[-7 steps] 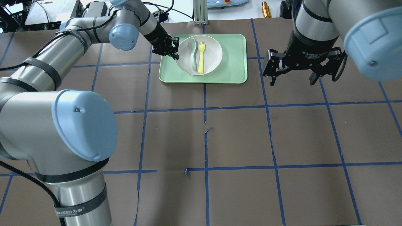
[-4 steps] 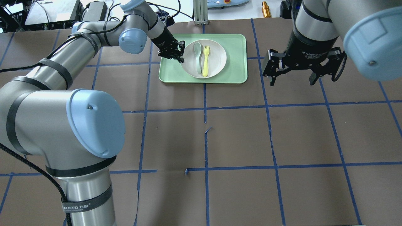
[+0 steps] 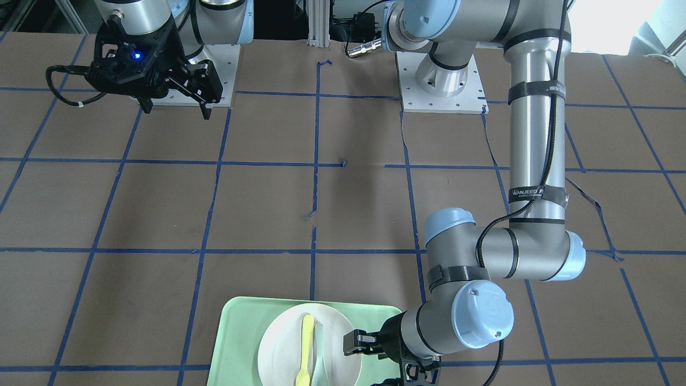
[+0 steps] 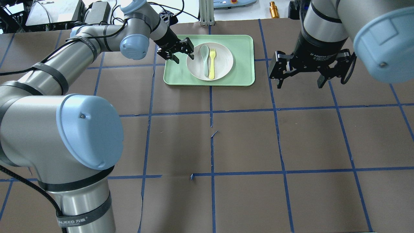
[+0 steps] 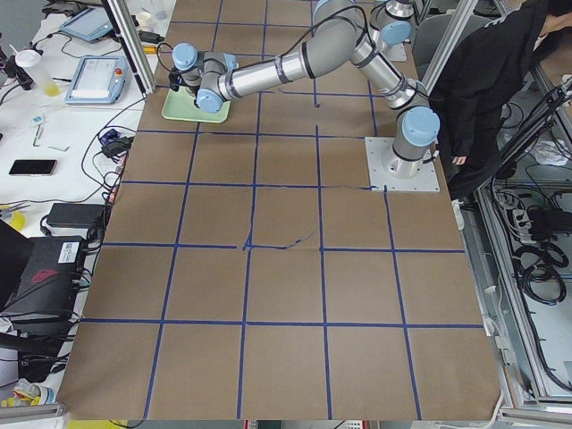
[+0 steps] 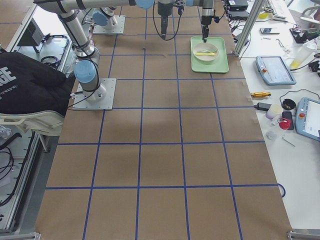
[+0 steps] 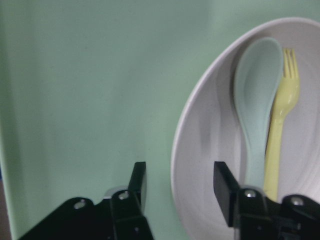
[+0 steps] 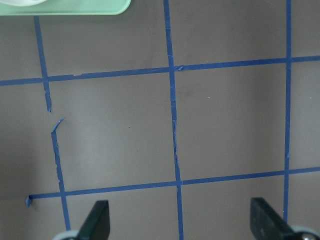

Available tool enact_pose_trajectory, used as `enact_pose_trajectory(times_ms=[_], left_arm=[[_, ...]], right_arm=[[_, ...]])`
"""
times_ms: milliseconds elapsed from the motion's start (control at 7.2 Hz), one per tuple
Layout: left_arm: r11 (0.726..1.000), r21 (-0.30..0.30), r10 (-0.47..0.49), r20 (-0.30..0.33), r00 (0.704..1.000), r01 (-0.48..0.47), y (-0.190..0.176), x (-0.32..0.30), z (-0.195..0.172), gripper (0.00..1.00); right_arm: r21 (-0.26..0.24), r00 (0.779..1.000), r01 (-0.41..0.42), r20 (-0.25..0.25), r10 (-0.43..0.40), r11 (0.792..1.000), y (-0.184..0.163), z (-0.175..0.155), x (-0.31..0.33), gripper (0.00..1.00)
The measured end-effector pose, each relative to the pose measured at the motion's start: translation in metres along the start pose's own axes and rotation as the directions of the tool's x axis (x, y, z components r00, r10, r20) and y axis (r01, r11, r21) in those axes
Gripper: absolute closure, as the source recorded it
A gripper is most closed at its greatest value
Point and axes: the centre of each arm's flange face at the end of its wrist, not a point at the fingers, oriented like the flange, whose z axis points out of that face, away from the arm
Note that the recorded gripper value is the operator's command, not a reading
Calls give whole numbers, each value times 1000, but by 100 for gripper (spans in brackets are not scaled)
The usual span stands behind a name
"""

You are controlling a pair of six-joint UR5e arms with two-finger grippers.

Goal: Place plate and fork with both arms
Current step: 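Open the left gripper and lift it away from the plate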

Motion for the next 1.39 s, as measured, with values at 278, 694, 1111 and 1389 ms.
enact_pose_trajectory(times_ms=[278,694,1111,1389], left_arm=[[998,-16,-55,83,995,56,46,-18,-66,0],[988,-82,-105,274,956,132,152,-3,-174,0],[985,-12,-160,344,925,175,231,51,-267,0],[989,15,-143,370,918,148,255,70,-290,0]], right_arm=[[-1,1000,2,3,-2,1000,0,0,0,0],[-1,1000,2,2,-2,1000,0,0,0,0],[-3,1000,-1,-6,1,1000,0,2,0,0],[15,1000,-1,-4,1,1000,-4,7,-1,0]])
